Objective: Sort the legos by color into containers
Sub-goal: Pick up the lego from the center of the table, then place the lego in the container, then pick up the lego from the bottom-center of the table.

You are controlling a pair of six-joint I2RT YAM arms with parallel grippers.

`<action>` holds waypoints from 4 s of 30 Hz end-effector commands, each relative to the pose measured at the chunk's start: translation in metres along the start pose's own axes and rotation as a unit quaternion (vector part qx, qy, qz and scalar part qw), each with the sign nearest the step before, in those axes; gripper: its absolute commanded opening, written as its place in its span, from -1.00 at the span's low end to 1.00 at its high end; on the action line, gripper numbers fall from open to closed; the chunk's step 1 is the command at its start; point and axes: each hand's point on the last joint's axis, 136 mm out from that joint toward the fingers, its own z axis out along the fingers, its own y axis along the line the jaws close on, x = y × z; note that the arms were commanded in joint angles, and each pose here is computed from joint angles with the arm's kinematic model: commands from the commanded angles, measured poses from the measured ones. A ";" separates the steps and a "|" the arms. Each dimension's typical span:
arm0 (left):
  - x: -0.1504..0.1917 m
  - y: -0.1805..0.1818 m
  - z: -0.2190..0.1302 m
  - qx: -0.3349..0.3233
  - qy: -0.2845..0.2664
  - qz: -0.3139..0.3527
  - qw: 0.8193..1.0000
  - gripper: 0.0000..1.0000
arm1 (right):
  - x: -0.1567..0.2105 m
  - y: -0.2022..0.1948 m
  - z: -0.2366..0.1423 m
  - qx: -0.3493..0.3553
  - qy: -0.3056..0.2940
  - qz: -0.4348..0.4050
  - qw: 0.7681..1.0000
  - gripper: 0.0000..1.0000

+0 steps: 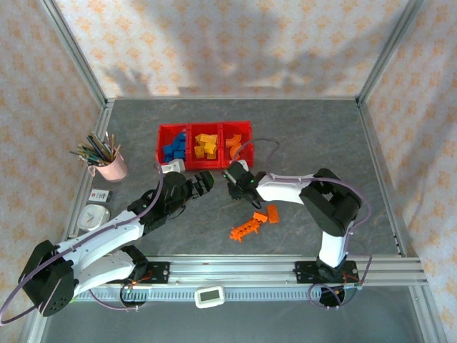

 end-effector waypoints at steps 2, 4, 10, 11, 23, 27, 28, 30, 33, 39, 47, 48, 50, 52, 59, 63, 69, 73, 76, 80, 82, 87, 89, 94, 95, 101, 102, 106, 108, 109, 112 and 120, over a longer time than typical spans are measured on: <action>-0.003 0.002 -0.002 -0.007 -0.011 0.000 1.000 0.98 | -0.007 0.005 -0.004 -0.003 -0.002 0.000 1.000 -0.45; -0.004 0.002 -0.003 -0.006 -0.012 0.001 1.000 0.98 | -0.014 0.008 -0.009 -0.008 -0.010 0.001 1.000 -0.46; -0.017 -0.003 -0.008 -0.011 -0.028 0.010 1.000 0.98 | -0.047 0.017 -0.028 -0.018 -0.042 0.003 0.999 -0.46; -0.020 -0.004 -0.009 -0.013 -0.029 0.013 0.999 0.98 | -0.054 0.018 -0.030 -0.020 -0.047 0.004 0.999 -0.46; -0.061 -0.009 -0.008 -0.014 -0.049 0.027 0.998 0.98 | -0.145 -0.007 -0.020 -0.005 -0.086 0.037 0.996 -0.43; -0.071 -0.012 -0.003 -0.012 -0.050 0.031 0.998 0.98 | -0.175 -0.020 -0.010 0.015 -0.105 0.047 0.993 -0.43; -0.074 -0.011 -0.002 -0.015 -0.050 0.031 0.998 0.99 | -0.180 -0.024 -0.006 0.022 -0.106 0.051 0.993 -0.43; -0.076 -0.011 0.000 -0.017 -0.049 0.033 0.998 0.98 | -0.188 -0.030 0.003 0.028 -0.106 0.057 0.992 -0.43; -0.078 -0.012 0.003 -0.016 -0.049 0.032 0.998 0.98 | -0.200 -0.038 0.013 0.038 -0.113 0.063 0.991 -0.42; -0.081 -0.011 0.006 -0.018 -0.046 0.029 0.998 0.99 | -0.219 -0.038 0.015 0.036 -0.121 0.056 0.990 -0.16; -0.080 -0.016 0.003 -0.006 -0.044 0.029 0.999 0.98 | -0.219 -0.038 -0.014 0.021 -0.132 0.057 0.989 0.09; -0.080 -0.017 0.003 -0.003 -0.043 0.028 0.999 0.98 | -0.216 -0.037 -0.019 0.015 -0.131 0.057 0.990 0.10; -0.077 -0.018 0.003 0.001 -0.037 0.024 0.999 0.98 | -0.208 -0.038 -0.029 0.005 -0.131 0.061 0.990 0.14; -0.072 -0.018 0.004 0.005 -0.027 0.022 0.999 0.98 | -0.197 -0.042 -0.040 0.002 -0.130 0.067 0.989 0.18; -0.049 -0.030 -0.001 0.023 -0.002 0.029 0.999 0.98 | -0.140 -0.067 -0.070 0.020 -0.101 0.093 0.990 0.28; -0.028 -0.036 -0.002 0.028 0.011 0.035 0.999 0.98 | -0.095 -0.078 -0.082 0.020 -0.075 0.112 0.991 0.33; 0.005 -0.044 0.002 0.045 0.037 0.031 0.998 0.98 | -0.022 -0.086 -0.086 0.050 -0.025 0.117 0.992 0.39; 0.017 -0.046 0.003 0.041 0.044 0.035 0.998 0.98 | 0.016 -0.085 -0.088 0.063 -0.004 0.118 0.991 0.45; 0.020 -0.048 0.001 0.049 0.037 0.028 0.998 0.98 | 0.038 -0.080 -0.084 0.056 0.014 0.124 0.991 0.48; 0.018 -0.044 -0.003 0.047 0.023 0.023 0.998 0.98 | 0.061 -0.075 -0.078 0.058 0.034 0.121 0.990 0.51; 0.018 -0.042 -0.003 0.043 0.021 0.021 0.999 0.98 | 0.070 -0.073 -0.076 0.057 0.041 0.119 0.990 0.52; 0.023 -0.037 0.001 0.034 0.031 0.019 0.999 0.98 | 0.087 -0.065 -0.073 0.044 0.061 0.113 0.991 0.54; 0.024 -0.036 0.002 0.031 0.033 0.019 0.999 0.98 | 0.087 -0.059 -0.076 0.037 0.058 0.113 0.991 0.55; 0.021 -0.035 0.000 0.026 0.027 0.019 0.999 0.99 | 0.090 -0.056 -0.082 0.053 0.056 0.132 0.988 0.60; 0.020 -0.035 -0.001 0.026 0.026 0.019 0.999 0.98 | 0.090 -0.057 -0.084 0.060 0.054 0.142 0.987 0.60; 0.020 -0.034 -0.001 0.024 0.024 0.023 0.999 0.98 | 0.088 -0.046 -0.087 0.056 0.049 0.177 0.981 0.57; 0.019 -0.035 -0.001 0.025 0.023 0.023 0.999 0.98 | 0.087 -0.045 -0.088 0.060 0.048 0.174 0.982 0.56; 0.018 -0.035 -0.004 0.024 0.022 0.029 0.999 0.99 | 0.076 -0.036 -0.092 0.059 0.035 0.152 0.986 0.58; 0.017 -0.033 -0.006 0.022 0.020 0.031 0.999 0.98 | 0.073 -0.029 -0.092 0.046 0.036 0.152 0.987 0.58; 0.015 -0.033 -0.007 0.022 0.017 0.032 0.999 0.98 | 0.074 -0.026 -0.091 0.042 0.039 0.155 0.986 0.57; 0.014 -0.033 -0.010 0.023 0.014 0.032 0.999 0.98 | 0.077 -0.026 -0.088 0.048 0.045 0.172 0.983 0.51; 0.015 -0.030 -0.011 0.021 0.016 0.035 0.999 0.98 | 0.089 -0.031 -0.082 0.063 0.061 0.203 0.975 0.49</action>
